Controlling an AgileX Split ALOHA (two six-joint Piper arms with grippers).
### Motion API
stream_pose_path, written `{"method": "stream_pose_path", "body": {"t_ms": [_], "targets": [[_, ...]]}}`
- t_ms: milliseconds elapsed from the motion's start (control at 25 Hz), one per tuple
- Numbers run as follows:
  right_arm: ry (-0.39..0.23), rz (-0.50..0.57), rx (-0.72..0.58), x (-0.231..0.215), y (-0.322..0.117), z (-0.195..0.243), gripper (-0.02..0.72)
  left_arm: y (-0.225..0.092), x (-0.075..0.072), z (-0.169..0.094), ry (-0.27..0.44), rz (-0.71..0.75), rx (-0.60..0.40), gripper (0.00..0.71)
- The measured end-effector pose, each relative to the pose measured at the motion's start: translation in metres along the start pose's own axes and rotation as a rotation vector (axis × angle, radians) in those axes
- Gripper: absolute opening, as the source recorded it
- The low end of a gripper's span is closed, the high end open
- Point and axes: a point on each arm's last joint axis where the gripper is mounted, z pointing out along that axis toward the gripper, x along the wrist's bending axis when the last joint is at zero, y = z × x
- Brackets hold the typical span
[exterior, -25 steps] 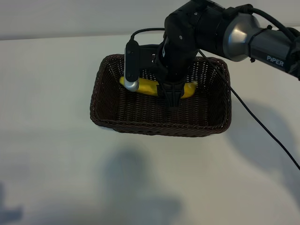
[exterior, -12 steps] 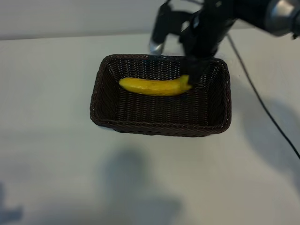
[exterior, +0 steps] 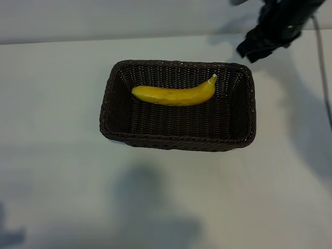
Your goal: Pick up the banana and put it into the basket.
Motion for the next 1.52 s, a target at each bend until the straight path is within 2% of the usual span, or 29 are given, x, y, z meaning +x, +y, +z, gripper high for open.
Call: {"method": "stream_pose_path", "body": {"t_ms": [80, 200, 360, 440, 680, 880, 1040, 1240, 1520], "targets": [[-0.009, 0.138, 0.03, -0.016, -0.006, -0.001, 0.505, 0.0, 0.0, 0.0, 0.0, 0.0, 0.0, 0.482], [-0.02, 0.283, 0.087, -0.038, -0.016, -0.004, 0.505, 0.0, 0.0, 0.0, 0.0, 0.0, 0.0, 0.482], [-0.029, 0.425, 0.18, -0.063, -0.033, -0.008, 0.505, 0.0, 0.0, 0.0, 0.0, 0.001, 0.0, 0.482], [-0.033, 0.453, 0.215, -0.07, -0.039, -0.01, 0.505, 0.0, 0.0, 0.0, 0.0, 0.001, 0.0, 0.482], [-0.046, 0.397, 0.235, -0.072, -0.041, -0.014, 0.505, 0.0, 0.0, 0.0, 0.0, 0.001, 0.0, 0.482], [-0.104, 0.354, 0.197, -0.068, -0.052, -0.048, 0.504, 0.0, 0.0, 0.0, 0.0, 0.001, 0.0, 0.482], [-0.157, 0.328, 0.205, -0.057, -0.083, -0.077, 0.504, 0.0, 0.0, 0.0, 0.0, 0.001, 0.0, 0.482], [-0.157, 0.326, 0.233, -0.036, -0.132, -0.099, 0.504, 0.0, 0.0, 0.0, 0.0, 0.001, 0.0, 0.482], [-0.158, 0.328, 0.196, -0.008, -0.196, -0.13, 0.504, 0.0, 0.0, 0.0, 0.0, 0.001, 0.0, 0.482]]}}
